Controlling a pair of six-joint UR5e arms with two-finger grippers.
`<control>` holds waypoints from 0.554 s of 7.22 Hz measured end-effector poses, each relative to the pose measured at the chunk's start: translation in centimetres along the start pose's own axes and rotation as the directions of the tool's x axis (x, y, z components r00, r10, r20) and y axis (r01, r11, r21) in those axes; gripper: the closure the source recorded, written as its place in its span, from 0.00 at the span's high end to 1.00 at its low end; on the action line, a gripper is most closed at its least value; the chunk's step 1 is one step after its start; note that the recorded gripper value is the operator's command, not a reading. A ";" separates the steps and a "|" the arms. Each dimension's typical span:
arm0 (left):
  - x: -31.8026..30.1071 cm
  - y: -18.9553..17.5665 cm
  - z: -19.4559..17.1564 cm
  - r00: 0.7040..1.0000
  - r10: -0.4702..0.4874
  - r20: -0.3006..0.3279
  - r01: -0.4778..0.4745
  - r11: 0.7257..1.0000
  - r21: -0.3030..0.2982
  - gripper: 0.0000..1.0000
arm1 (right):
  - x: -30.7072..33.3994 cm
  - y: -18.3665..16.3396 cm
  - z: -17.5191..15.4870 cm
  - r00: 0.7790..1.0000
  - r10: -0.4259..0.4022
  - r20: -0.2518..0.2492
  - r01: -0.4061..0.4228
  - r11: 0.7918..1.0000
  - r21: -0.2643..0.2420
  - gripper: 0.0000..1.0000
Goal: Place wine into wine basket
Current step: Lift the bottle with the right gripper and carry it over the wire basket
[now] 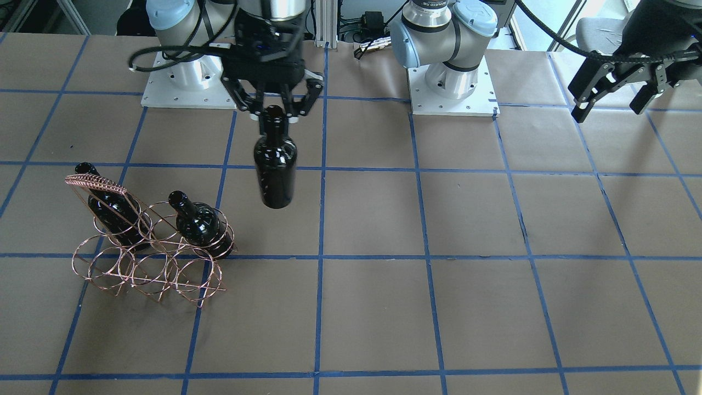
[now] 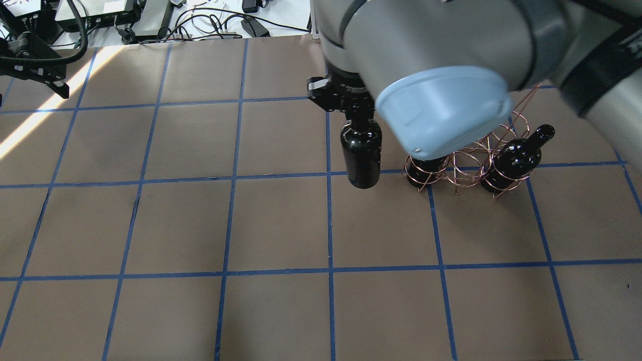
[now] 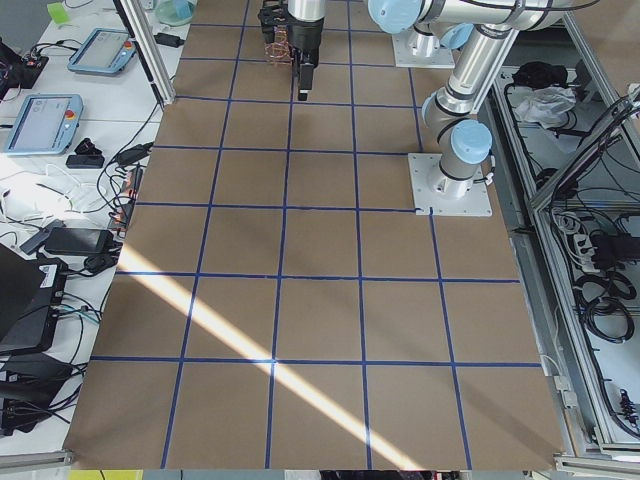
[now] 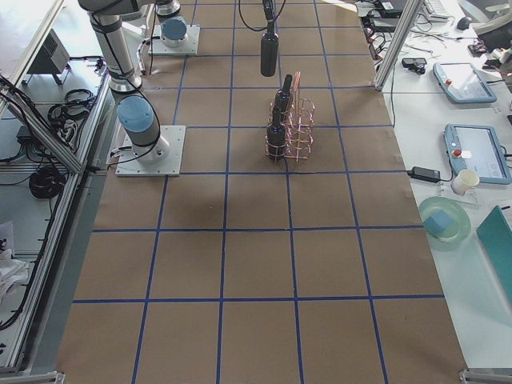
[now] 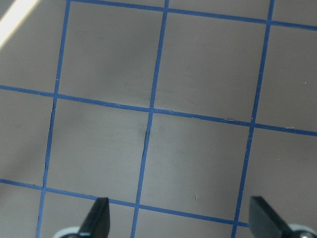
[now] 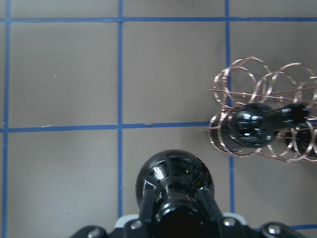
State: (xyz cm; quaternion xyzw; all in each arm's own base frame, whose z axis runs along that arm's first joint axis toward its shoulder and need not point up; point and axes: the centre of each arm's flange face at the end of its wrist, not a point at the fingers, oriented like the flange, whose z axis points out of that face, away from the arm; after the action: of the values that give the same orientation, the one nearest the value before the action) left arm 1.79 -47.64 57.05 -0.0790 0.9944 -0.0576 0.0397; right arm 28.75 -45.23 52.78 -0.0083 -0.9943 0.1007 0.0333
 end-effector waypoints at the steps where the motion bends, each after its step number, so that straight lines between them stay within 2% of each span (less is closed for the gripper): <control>1: 0.0 0.0 0.0 1.000 0.001 0.000 -0.001 1.000 0.000 1.00 | 5.0 -0.3 -1.6 1.000 0.011 -0.017 -0.011 1.000 -0.022 0.00; 2: 0.1 0.0 0.0 1.000 0.001 0.000 -0.001 1.000 0.000 1.00 | 9.1 -0.5 -2.6 1.000 0.023 -0.021 -0.024 0.999 -0.049 0.00; 4: 0.1 0.1 0.1 1.000 0.003 -0.001 -0.003 1.000 -0.002 1.00 | 13.9 -0.5 -3.1 1.000 0.016 0.002 -0.016 0.996 -0.086 0.00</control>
State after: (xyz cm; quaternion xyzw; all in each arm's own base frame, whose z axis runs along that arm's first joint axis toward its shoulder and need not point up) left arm 1.64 -47.62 56.96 -0.0776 0.9946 -0.0567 0.0394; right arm 15.13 -44.79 56.80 -0.0176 -0.9977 0.0580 0.0310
